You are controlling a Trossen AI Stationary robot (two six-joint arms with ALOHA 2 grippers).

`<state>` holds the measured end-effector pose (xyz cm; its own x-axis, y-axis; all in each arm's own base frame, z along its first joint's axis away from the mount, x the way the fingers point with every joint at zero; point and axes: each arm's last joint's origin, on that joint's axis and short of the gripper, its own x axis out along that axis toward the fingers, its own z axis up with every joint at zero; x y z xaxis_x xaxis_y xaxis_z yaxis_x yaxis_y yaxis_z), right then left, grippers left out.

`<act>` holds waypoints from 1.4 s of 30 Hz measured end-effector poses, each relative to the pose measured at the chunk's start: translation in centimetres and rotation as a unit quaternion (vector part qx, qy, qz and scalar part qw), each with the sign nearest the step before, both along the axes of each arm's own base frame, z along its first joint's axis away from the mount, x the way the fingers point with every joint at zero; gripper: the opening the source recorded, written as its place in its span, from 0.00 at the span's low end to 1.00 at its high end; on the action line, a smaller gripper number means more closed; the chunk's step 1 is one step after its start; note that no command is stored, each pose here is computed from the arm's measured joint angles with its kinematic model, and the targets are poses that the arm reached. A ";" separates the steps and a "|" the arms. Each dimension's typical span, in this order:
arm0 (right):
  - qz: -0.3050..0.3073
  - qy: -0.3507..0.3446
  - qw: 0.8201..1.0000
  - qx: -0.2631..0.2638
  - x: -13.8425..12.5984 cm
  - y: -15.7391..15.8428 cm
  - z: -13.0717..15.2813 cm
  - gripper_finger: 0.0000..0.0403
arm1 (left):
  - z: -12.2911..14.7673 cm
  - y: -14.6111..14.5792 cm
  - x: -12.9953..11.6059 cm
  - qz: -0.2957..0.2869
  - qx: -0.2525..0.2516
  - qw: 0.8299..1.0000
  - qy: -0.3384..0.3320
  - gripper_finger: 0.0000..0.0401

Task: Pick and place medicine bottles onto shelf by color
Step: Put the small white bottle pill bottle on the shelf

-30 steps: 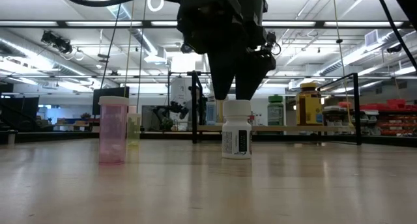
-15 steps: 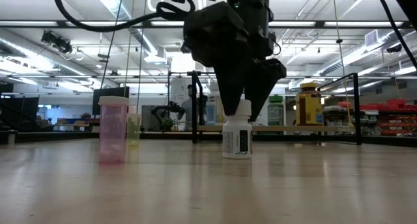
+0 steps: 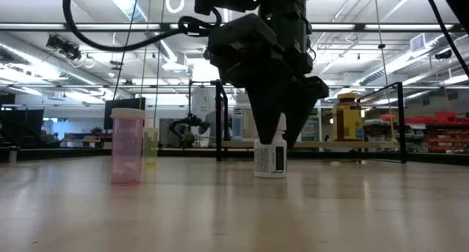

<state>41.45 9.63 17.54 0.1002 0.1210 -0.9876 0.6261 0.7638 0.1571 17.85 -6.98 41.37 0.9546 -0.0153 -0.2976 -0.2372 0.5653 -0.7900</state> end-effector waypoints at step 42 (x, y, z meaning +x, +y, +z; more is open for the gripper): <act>0.006 -0.022 1.000 0.005 0.4 -0.1 0.1 0.57 | 0.0 0.0 0.0 -0.002 0.012 1.000 0.000 0.76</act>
<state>41.89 9.55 17.66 0.1429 0.1317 -0.9809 0.6089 0.7697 0.1920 17.87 -6.94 41.35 0.9543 -0.0126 -0.2985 -0.2351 0.5851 -0.7761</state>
